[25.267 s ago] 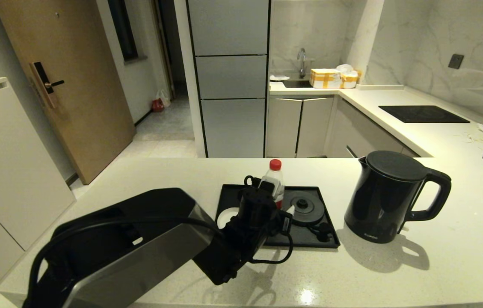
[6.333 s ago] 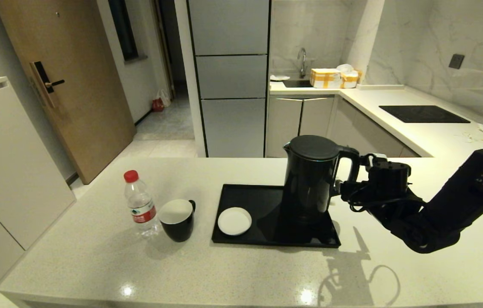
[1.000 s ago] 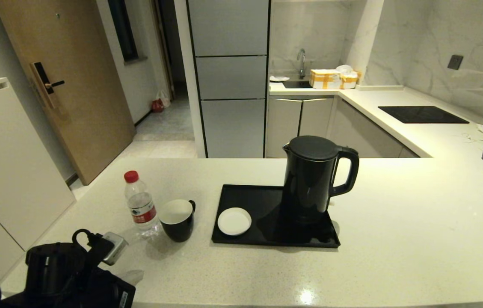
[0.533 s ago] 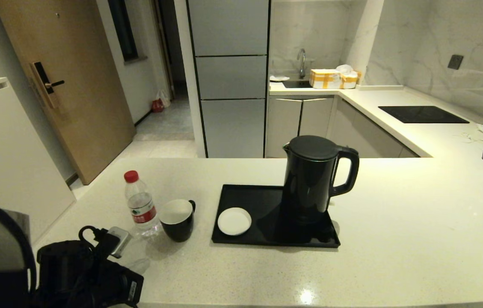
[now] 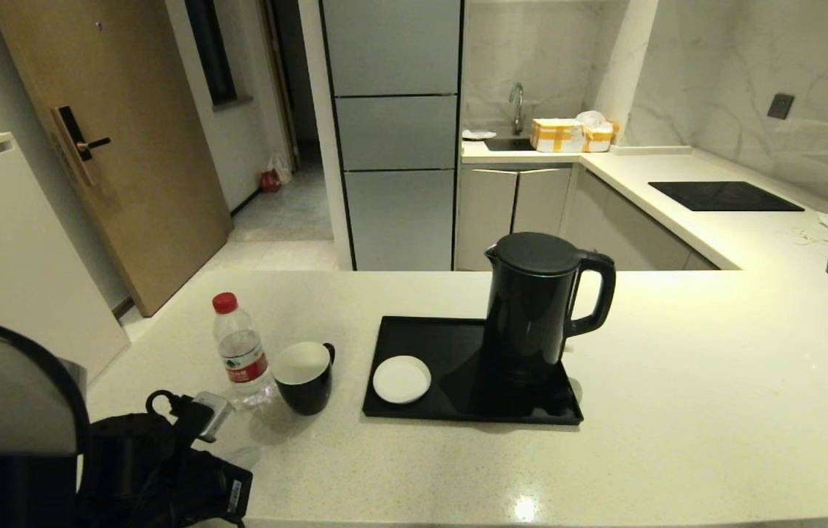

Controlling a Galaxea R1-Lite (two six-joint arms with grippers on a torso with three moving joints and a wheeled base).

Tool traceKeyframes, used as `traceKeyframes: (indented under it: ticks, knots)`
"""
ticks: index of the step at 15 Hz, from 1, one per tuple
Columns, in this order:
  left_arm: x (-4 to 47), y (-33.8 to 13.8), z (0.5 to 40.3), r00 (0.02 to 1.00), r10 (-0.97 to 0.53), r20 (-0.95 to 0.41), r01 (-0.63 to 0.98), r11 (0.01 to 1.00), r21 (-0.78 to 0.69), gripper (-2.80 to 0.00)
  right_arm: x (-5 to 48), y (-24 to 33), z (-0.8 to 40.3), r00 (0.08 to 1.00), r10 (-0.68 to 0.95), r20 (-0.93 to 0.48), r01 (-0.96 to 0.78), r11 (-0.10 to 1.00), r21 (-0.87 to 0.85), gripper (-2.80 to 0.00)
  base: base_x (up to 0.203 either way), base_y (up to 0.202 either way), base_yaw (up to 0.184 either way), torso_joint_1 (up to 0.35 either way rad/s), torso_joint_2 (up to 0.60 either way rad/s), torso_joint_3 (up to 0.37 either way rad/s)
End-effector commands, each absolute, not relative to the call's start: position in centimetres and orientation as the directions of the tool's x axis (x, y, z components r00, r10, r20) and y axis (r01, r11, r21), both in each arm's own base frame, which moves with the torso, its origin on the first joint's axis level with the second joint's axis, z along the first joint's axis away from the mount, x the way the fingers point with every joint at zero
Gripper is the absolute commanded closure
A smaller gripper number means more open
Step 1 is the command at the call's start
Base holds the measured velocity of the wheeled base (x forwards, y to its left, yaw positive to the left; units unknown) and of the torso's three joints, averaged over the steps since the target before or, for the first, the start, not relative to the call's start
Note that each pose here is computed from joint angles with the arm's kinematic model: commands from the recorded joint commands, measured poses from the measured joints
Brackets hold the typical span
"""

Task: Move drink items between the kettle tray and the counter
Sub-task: Return the bottled water to its original position

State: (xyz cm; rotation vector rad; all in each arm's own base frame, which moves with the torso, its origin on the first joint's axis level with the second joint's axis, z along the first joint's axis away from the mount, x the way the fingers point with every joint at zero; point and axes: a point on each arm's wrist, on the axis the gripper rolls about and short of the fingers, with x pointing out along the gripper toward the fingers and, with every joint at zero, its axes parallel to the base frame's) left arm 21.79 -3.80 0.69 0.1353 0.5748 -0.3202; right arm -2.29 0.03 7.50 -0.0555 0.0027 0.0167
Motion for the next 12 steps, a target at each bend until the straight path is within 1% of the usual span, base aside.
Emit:
traceKeyframes:
  ticks: [1, 3, 8, 9, 12]
  knots:
    - [22.2, -3.8, 0.8, 0.805, -0.248, -0.539, 0.315, 0.949, 0.033, 0.00, -2.3, 0.0, 7.5, 1.000, 0.017, -0.005, -0.017, 0.998, -0.057, 0.00, 0.000, 0.000, 0.000, 0.000, 0.00, 0.000]
    - [22.7, -3.7, 0.8, 0.827, -0.193, -0.528, 0.262, 0.963, 0.058, 0.00, -2.3, 0.0, 7.5, 1.000, 0.017, -0.005, -0.017, 0.998, -0.057, 0.00, 0.000, 0.000, 0.000, 0.000, 0.00, 0.000]
    - [23.5, -3.2, 0.3, 0.836, -0.152, -0.528, 0.221, 0.973, 0.070, 0.00, -2.3, 0.0, 7.5, 1.000, 0.017, -0.005, -0.017, 0.998, -0.057, 0.00, 0.000, 0.000, 0.000, 0.000, 0.00, 0.000]
    - [23.6, -3.2, 0.4, 0.839, -0.150, -0.524, 0.218, 0.973, 0.071, -2.80, -2.3, 0.0, 7.5, 1.000, 0.017, -0.005, -0.017, 0.998, -0.057, 0.00, 0.000, 0.000, 0.000, 0.000, 0.00, 0.000]
    - [24.2, -3.1, 1.4, 0.878, -0.081, -0.471, 0.149, 0.983, 0.109, -2.80, -2.3, 0.0, 7.5, 1.000, 0.017, -0.005, -0.017, 0.998, -0.057, 0.00, 0.000, 0.000, 0.000, 0.000, 0.00, 0.000]
